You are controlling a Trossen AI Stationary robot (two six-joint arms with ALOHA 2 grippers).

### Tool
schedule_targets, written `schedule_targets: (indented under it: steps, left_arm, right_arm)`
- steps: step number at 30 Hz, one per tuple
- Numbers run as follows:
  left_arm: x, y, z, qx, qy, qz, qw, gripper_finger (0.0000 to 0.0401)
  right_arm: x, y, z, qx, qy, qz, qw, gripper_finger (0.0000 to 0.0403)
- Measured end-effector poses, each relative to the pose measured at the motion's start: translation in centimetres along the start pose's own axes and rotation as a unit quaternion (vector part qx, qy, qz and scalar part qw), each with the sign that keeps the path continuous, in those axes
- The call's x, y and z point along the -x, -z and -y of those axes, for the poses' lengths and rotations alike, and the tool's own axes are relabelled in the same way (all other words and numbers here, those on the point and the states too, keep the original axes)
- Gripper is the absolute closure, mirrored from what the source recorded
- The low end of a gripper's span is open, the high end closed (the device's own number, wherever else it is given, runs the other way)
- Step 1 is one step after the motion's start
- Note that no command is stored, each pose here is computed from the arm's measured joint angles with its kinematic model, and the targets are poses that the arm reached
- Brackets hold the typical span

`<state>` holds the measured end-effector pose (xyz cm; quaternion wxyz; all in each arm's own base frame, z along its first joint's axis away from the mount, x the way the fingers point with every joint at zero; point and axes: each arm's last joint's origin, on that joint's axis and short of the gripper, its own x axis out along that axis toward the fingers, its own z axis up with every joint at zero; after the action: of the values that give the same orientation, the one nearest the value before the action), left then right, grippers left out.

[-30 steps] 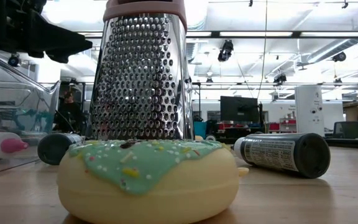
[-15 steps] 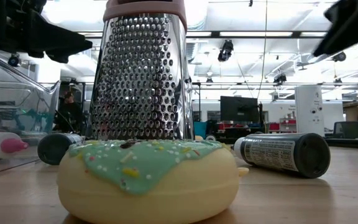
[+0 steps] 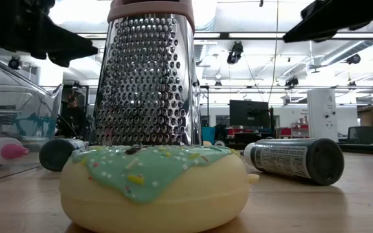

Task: Pick & Place Food Item
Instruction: Put the black donut into the red bin

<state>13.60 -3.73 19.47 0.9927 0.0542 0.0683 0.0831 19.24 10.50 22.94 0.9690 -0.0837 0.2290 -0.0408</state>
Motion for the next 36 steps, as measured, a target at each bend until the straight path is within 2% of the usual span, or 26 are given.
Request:
schedule_targets:
  steps: [4,12,21,29,36]
  left_arm:
    - [0.1,-0.9,-0.4,0.005,-0.045,-0.047,0.998,0.0224]
    - [0.3,-2.7,-1.8,0.038,-0.098,-0.112,0.988,0.0224]
    - [-0.6,-2.6,-3.1,0.058,-0.152,-0.146,0.976,0.0224]
    - [-1.5,-2.7,-3.4,0.055,-0.153,-0.141,0.976,0.0224]
    - [-2.0,-2.5,-3.6,0.056,-0.134,-0.151,0.978,0.0224]
  right_arm:
    - [-0.8,0.9,1.4,-0.002,-0.015,0.025,1.0,0.0223]
    - [-1.9,2.4,3.8,0.008,-0.04,0.038,0.998,0.0223]
    - [-3.0,3.5,6.7,0.04,-0.027,0.042,0.998,0.0225]
    - [-3.9,5.1,11.3,0.011,-0.035,0.106,0.994,0.0225]
    - [-5.1,5.6,14.8,-0.016,-0.062,0.101,0.993,0.0225]
